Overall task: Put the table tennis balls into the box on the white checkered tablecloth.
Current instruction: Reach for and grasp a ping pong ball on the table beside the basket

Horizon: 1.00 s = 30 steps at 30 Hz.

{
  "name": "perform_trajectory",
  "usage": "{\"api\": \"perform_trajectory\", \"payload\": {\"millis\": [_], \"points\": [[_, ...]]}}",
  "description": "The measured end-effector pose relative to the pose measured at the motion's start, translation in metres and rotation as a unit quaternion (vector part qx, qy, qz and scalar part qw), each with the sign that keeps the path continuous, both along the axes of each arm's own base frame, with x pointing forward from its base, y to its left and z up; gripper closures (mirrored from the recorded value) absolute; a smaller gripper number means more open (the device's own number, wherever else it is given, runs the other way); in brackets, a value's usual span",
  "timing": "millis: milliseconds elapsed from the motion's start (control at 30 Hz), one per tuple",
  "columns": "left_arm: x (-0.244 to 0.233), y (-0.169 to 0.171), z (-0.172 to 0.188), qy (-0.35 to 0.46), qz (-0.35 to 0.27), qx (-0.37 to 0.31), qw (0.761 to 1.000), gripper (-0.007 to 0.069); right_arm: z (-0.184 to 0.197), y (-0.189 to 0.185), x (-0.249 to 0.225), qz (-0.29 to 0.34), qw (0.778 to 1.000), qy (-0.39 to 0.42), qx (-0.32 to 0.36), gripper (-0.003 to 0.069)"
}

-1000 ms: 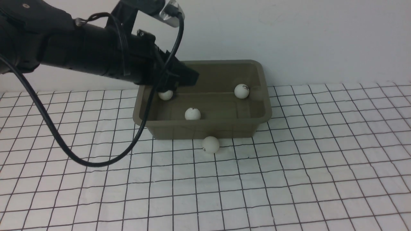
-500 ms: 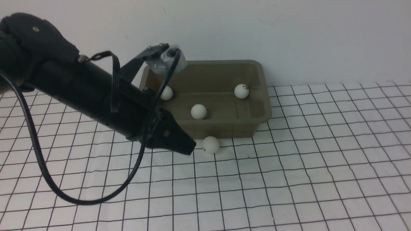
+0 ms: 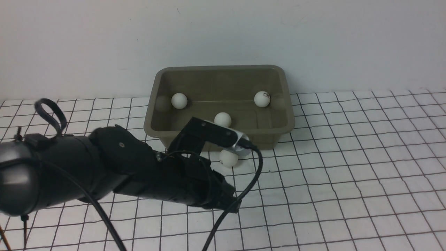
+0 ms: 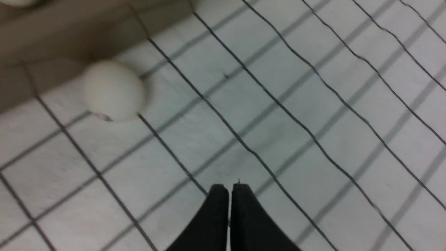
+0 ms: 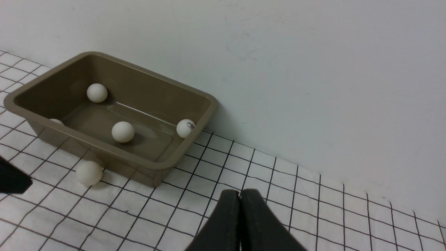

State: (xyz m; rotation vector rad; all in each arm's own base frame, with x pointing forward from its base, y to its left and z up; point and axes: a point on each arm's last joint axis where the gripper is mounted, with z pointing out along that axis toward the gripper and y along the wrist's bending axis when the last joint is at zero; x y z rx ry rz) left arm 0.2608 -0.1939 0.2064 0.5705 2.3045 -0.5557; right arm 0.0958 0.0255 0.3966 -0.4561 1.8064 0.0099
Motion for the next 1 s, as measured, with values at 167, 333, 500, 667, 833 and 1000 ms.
{"api": "perform_trajectory", "payload": {"millis": [167,333,500,667,833,1000], "points": [[0.017,0.003,-0.016,-0.031,0.098,0.015,0.995,0.0629,0.0,0.0,0.0,0.0,1.0,0.0,0.0,0.0675],[0.024,-0.001,-0.047,0.009,0.121,0.032,0.992,0.0629,0.001,0.0,0.0,0.001,1.0,-0.008,0.002,0.0675],[0.031,-0.006,-0.047,0.005,0.118,0.031,0.992,0.0629,0.002,0.0,0.001,0.0,1.0,-0.011,0.002,0.0675],[0.039,-0.012,-0.037,-0.012,0.117,0.019,0.993,0.0607,0.002,0.0,0.001,0.0,1.0,-0.011,0.002,0.0675],[0.043,-0.015,-0.035,-0.016,0.114,0.015,0.993,0.0571,0.002,0.0,0.001,0.0,1.0,-0.011,0.002,0.0675],[0.045,-0.018,-0.042,-0.005,0.108,0.018,0.994,0.049,0.002,0.0,0.001,0.0,1.0,-0.011,0.002,0.0675]]}}
